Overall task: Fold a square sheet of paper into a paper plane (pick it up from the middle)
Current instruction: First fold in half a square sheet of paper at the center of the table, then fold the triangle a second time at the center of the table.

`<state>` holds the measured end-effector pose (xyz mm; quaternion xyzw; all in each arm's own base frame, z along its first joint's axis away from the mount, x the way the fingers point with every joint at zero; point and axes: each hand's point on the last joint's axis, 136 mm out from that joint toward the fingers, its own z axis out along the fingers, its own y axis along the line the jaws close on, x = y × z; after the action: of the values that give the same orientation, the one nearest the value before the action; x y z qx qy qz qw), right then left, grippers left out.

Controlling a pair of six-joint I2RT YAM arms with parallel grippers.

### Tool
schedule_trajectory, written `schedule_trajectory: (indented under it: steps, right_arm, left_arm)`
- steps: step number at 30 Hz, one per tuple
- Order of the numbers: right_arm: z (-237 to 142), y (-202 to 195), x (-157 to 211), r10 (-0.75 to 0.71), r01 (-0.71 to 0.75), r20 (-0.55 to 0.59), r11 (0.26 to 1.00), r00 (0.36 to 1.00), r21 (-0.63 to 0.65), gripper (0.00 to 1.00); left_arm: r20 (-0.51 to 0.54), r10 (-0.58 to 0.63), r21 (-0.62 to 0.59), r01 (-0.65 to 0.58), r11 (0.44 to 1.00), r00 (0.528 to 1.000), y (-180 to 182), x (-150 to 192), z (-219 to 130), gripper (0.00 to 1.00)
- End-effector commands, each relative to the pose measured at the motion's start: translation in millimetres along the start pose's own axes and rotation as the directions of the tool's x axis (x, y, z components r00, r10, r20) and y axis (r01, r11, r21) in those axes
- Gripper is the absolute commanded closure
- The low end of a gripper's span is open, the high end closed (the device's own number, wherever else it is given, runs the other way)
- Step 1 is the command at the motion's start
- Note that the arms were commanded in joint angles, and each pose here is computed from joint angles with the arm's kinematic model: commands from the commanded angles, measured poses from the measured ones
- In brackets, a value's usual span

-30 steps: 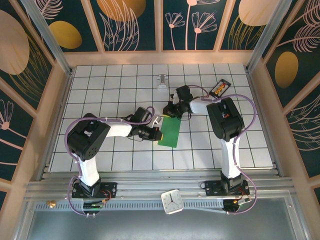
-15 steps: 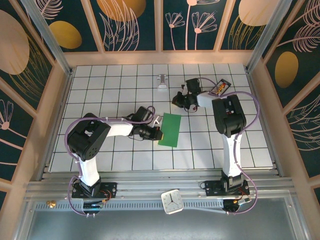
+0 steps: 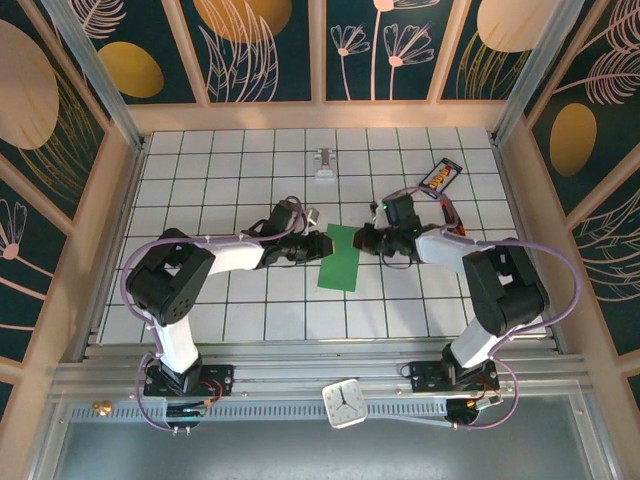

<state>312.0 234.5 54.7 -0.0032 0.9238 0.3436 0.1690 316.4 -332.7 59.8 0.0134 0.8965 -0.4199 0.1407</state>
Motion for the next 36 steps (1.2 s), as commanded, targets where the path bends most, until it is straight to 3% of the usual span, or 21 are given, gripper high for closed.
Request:
schedule_trajectory:
  steps: [1, 9, 20, 22, 25, 31, 34, 36]
  right_arm:
    - [-7, 9, 14, -0.014, 0.014, 0.009, 1.0, 1.0, -0.025, 0.93]
    - [8, 6, 35, -0.017, 0.014, -0.055, 0.999, 0.998, -0.053, 0.89]
    - [34, 3, -4, -0.112, 0.111, -0.068, 0.994, 0.991, -0.017, 0.89]
    - [31, 6, -6, -0.125, 0.123, -0.069, 0.992, 0.99, -0.03, 0.89]
    - [19, 12, -2, -0.147, 0.144, -0.069, 0.988, 0.987, -0.048, 0.89]
    - [-7, 15, 41, -0.108, 0.102, -0.115, 0.993, 0.988, -0.06, 0.85]
    - [-18, 6, 63, -0.04, 0.038, -0.134, 0.999, 0.99, -0.013, 0.82]
    - [-23, 2, 74, 0.003, 0.0, -0.139, 1.0, 0.99, 0.018, 0.79]
  left_arm:
    - [0.008, 0.027, 0.0, -0.027, 1.0, 1.0, -5, -12, 4, 0.82]
    - [-0.028, 0.027, -0.094, -0.029, 0.995, 0.999, 25, -13, 30, 0.99]
    - [-0.002, -0.027, -0.149, 0.026, 0.988, 1.0, 48, 19, -2, 1.0]
    - [0.021, -0.023, -0.13, 0.025, 0.991, 1.0, 39, 17, -10, 0.98]
    - [0.054, -0.027, -0.108, 0.033, 0.994, 0.998, 30, 14, -22, 0.79]
    - [0.052, 0.007, -0.09, -0.003, 0.996, 0.999, 23, 26, -42, 0.61]
    - [-0.014, 0.067, -0.046, -0.068, 0.997, 0.998, 14, 39, -41, 0.6]
    - [-0.068, 0.091, -0.009, -0.092, 0.996, 0.994, 6, 49, -35, 0.67]
